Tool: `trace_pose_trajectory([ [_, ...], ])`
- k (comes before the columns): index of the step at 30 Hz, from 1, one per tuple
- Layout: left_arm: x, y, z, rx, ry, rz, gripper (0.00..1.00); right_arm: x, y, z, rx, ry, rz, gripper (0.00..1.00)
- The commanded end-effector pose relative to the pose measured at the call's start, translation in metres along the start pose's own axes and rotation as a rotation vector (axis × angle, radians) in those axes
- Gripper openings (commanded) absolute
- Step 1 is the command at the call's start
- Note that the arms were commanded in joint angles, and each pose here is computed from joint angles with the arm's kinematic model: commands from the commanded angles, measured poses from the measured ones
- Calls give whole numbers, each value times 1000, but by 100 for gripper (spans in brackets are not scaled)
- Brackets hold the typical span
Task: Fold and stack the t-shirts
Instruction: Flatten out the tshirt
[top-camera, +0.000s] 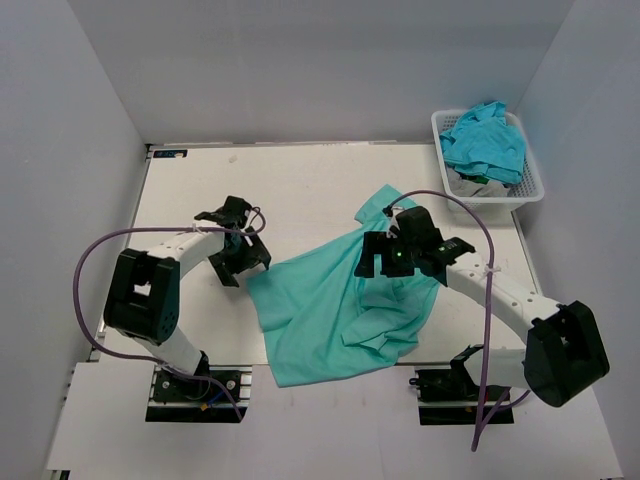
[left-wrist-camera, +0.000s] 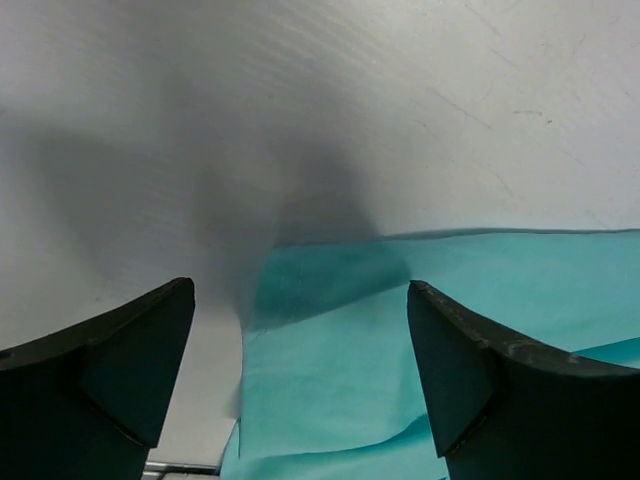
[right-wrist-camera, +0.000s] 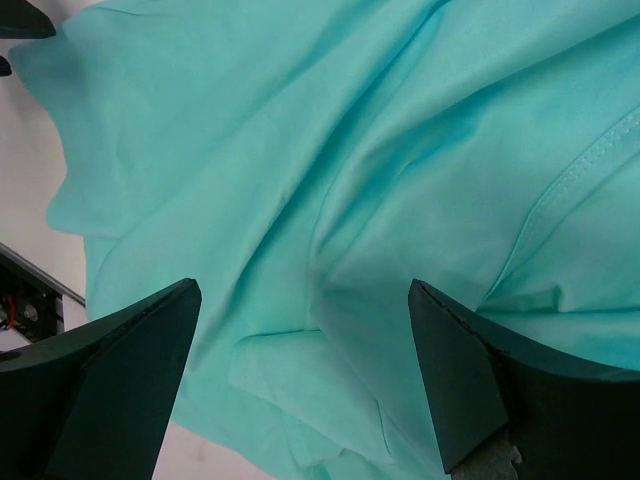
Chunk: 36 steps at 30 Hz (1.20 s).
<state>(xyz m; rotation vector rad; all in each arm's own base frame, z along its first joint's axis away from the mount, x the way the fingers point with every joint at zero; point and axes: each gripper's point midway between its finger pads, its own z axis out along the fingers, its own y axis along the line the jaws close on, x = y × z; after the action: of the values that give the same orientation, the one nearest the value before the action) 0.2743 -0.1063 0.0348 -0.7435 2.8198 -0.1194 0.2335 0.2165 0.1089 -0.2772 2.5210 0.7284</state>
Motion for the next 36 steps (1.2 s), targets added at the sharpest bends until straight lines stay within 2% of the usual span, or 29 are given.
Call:
trace_pose_trajectory([
  [1,0,-12,6,66,8,-40,96,-23,11,-4,-30,-64,3,90],
  [5,14,5,19,23,46,-38,67,-23,4,-5,7,-84,12,90],
  [7,13,4,21,32,36,-39,60,-24,4,-5,11,-93,11,90],
  [8,13,4,24,38,31,-39,51,-26,4,-6,9,-97,11,90],
  [10,12,3,26,41,28,-39,45,-25,6,-5,1,-91,30,90],
  [16,3,-4,28,25,30,-22,45,-15,13,0,-68,-92,65,90],
  [18,0,-1,28,11,15,-9,48,-12,11,0,-60,-88,64,90],
  [25,-5,11,20,-32,-15,-31,48,-29,4,-3,-1,-122,32,90],
  [32,-7,15,10,-47,-46,-84,48,-28,23,12,-110,-68,56,90],
  [33,-10,12,8,-30,-61,-86,46,-25,28,13,-139,-46,52,90],
  [36,-8,7,12,3,-53,-76,25,-25,34,15,-171,-31,33,90],
])
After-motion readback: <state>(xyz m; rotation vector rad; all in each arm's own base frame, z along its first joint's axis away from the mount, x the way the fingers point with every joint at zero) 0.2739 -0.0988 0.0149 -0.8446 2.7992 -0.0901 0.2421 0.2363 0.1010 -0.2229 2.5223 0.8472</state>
